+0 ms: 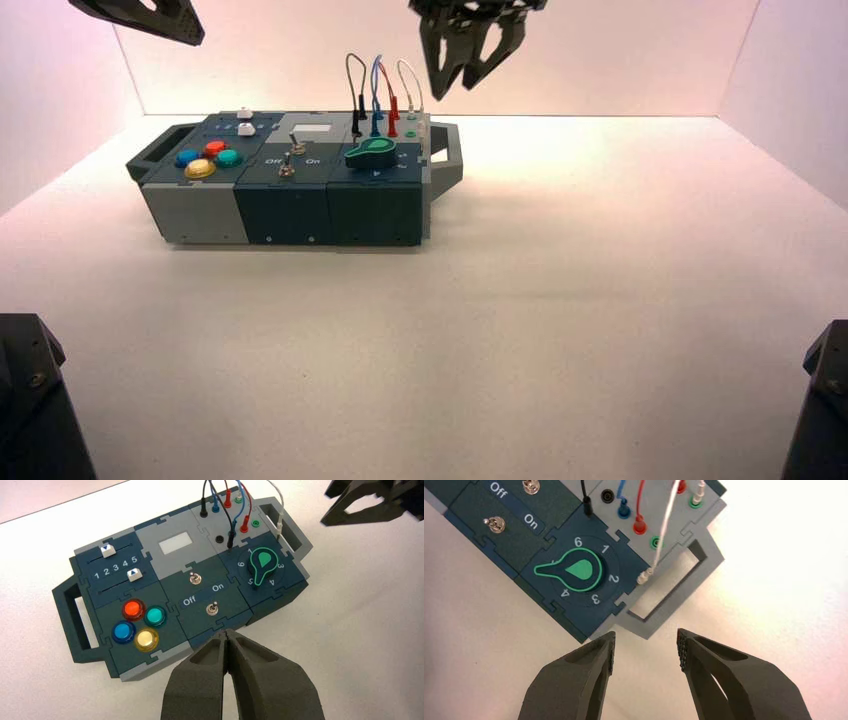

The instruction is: Insert the white wire.

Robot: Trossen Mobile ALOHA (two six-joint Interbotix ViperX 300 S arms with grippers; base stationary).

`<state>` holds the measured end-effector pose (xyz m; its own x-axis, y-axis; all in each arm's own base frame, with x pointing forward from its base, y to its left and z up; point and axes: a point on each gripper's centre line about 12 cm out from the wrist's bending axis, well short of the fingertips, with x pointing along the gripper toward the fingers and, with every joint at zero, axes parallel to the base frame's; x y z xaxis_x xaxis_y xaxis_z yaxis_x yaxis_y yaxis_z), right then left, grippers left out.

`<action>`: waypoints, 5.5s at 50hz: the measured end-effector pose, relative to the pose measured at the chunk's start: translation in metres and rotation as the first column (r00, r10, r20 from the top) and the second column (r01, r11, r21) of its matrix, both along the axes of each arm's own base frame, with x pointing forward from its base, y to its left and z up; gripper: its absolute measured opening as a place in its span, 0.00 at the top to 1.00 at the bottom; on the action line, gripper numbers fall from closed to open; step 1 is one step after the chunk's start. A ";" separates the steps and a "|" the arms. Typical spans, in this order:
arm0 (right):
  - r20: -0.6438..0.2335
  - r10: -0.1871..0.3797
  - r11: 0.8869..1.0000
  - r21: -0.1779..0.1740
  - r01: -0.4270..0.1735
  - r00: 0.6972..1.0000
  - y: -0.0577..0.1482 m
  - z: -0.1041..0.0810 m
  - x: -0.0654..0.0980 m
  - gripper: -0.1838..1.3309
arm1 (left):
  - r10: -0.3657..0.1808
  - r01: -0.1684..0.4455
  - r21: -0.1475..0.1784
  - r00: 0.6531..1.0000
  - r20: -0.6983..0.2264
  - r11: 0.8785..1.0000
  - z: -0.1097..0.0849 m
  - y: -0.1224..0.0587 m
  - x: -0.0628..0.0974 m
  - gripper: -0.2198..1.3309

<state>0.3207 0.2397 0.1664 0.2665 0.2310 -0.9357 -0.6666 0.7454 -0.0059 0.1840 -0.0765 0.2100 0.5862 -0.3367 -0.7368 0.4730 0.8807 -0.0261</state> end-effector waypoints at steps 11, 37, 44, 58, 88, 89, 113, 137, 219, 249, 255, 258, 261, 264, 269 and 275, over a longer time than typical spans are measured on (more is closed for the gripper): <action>-0.018 0.004 1.000 -0.009 -0.005 1.000 0.009 -0.014 0.007 0.11 | 0.000 0.000 0.000 1.000 0.000 1.000 0.000 0.000 0.000 0.96; -0.039 0.006 1.000 -0.025 -0.006 0.999 0.019 -0.032 0.019 0.11 | 0.001 -0.001 0.000 1.000 0.001 1.000 -0.001 0.000 0.000 0.96; -0.043 0.005 1.000 -0.028 -0.007 0.999 0.022 -0.035 0.022 0.12 | 0.001 -0.001 0.000 1.000 0.001 1.000 -0.001 0.000 0.000 0.96; -0.045 0.006 0.999 -0.031 -0.007 0.999 0.027 -0.043 0.030 0.18 | 0.001 -0.001 0.000 1.000 0.001 1.000 -0.001 0.000 0.000 0.96; -0.038 0.014 0.999 -0.041 -0.016 0.999 0.028 -0.047 0.033 0.89 | 0.002 -0.002 0.001 1.000 0.000 1.000 -0.002 0.000 0.000 0.96; -0.038 0.014 0.999 -0.041 -0.016 0.999 0.028 -0.048 0.034 0.89 | 0.002 -0.002 0.000 1.000 0.001 1.000 -0.001 0.000 0.000 0.96; 0.086 -0.009 0.998 0.055 0.004 0.996 0.022 -0.027 0.025 0.90 | 0.003 -0.003 0.001 1.000 -0.003 1.000 -0.002 0.001 0.000 0.96; 0.199 -0.066 0.985 0.172 0.032 0.978 0.015 -0.037 0.017 0.89 | 0.003 -0.003 0.002 1.000 0.002 1.000 -0.002 0.000 0.000 0.96; 0.279 -0.110 0.971 0.237 0.043 0.954 0.015 -0.060 0.032 0.97 | 0.004 -0.004 0.003 1.000 -0.003 1.000 -0.004 0.000 0.000 0.96; 0.219 -0.092 0.980 0.192 0.050 0.971 0.008 -0.045 0.019 0.97 | 0.003 -0.003 0.004 1.000 -0.003 1.000 -0.004 0.000 0.000 0.96; 0.220 -0.091 0.980 0.192 0.048 0.971 0.008 -0.044 0.017 0.97 | 0.003 -0.003 0.003 1.000 -0.001 1.000 -0.004 0.001 0.000 0.96; 0.220 -0.091 0.980 0.192 0.048 0.971 0.008 -0.044 0.017 0.97 | 0.003 -0.003 0.004 1.000 -0.003 1.000 -0.004 0.000 0.000 0.96; 0.221 -0.092 0.980 0.193 0.049 0.971 0.007 -0.043 0.018 0.97 | 0.004 -0.004 0.003 1.000 -0.003 1.000 -0.004 0.000 0.000 0.96; 0.222 -0.091 0.980 0.194 0.047 0.971 0.008 -0.042 0.017 0.95 | 0.003 -0.003 0.004 1.000 -0.003 1.000 -0.004 0.000 0.000 0.96; 0.211 -0.089 0.981 0.186 0.049 0.973 0.007 -0.040 0.016 0.69 | 0.003 -0.003 0.003 1.000 -0.001 1.000 -0.004 0.000 0.000 0.96; 0.170 -0.080 0.986 0.155 0.054 0.982 0.005 -0.037 0.013 0.15 | 0.003 -0.003 0.004 1.000 -0.003 1.000 -0.004 0.000 0.000 0.96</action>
